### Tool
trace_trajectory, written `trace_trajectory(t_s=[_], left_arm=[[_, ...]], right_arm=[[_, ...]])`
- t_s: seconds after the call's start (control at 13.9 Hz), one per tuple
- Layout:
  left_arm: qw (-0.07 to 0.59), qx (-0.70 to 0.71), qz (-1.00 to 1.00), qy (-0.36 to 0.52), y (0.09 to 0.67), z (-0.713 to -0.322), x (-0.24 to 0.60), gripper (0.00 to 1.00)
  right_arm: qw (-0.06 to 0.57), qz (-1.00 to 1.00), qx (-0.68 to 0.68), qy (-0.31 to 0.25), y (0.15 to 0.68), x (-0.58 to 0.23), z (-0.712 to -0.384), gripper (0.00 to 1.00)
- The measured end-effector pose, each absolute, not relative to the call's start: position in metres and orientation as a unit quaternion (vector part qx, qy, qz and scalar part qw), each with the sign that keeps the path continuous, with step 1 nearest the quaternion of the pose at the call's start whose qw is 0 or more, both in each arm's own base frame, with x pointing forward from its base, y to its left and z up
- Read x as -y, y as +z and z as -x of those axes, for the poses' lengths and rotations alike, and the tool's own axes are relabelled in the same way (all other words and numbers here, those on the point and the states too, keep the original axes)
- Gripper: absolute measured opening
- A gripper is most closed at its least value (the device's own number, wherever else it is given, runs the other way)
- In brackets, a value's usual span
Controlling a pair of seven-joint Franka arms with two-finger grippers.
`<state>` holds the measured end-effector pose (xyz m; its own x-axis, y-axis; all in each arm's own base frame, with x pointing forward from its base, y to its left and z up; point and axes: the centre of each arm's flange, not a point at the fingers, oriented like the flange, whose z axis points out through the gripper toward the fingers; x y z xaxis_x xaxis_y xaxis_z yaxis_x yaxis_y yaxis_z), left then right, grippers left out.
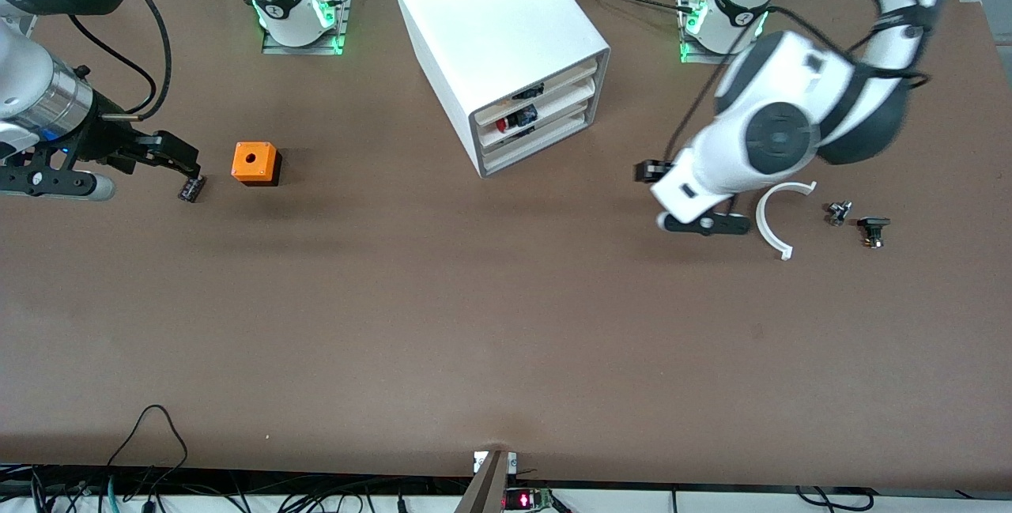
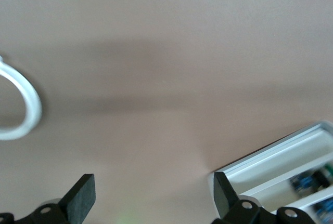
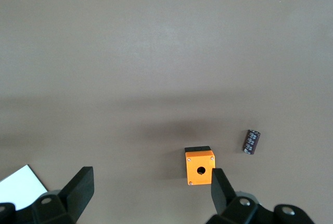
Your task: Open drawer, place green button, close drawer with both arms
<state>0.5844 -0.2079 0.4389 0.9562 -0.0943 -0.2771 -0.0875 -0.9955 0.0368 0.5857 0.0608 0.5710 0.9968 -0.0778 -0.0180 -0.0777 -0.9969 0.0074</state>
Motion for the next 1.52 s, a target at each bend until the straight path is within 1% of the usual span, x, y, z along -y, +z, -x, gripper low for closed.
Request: trace_trajectory(t_s=[0.14, 0.36, 0.58, 0.72, 0.87, 1.01, 1.23, 1.52], left_arm=[[0.008, 0.086, -0.990, -0.115, 0.465, -0.595, 0.161, 1.00], [-0.012, 0.117, -0.990, -0.081, 0.507, -0.594, 0.111, 1.00], [-0.030, 0.103, -0.993, -0.055, 0.551, -0.568, 0.085, 1.00], [-0.013, 0.081, -0.996, -0.042, 0.572, -0.550, 0.067, 1.00], [0.009, 0.062, -0.998, -0.027, 0.579, -0.545, 0.049, 1.00], [0.011, 0.055, -0.998, -0.024, 0.579, -0.546, 0.040, 1.00], [0.008, 0.056, -0.997, -0.051, 0.584, -0.538, 0.041, 1.00], [0.007, 0.068, -0.997, -0.045, 0.592, -0.537, 0.054, 1.00]], right_arm=[[0.003, -0.999, 0.039, -0.009, 0.572, -0.060, -0.585, 1.00], [0.004, -0.999, 0.040, -0.011, 0.572, -0.060, -0.585, 1.00], [0.004, -0.999, 0.038, -0.012, 0.572, -0.060, -0.584, 1.00], [0.004, -0.999, 0.032, -0.013, 0.572, -0.060, -0.584, 1.00], [0.005, -1.000, 0.028, -0.013, 0.573, -0.060, -0.581, 1.00], [0.005, -1.000, 0.025, -0.013, 0.574, -0.060, -0.579, 1.00], [0.005, -1.000, 0.024, -0.014, 0.574, -0.060, -0.579, 1.00], [0.005, -1.000, 0.024, -0.015, 0.574, -0.060, -0.579, 1.00]])
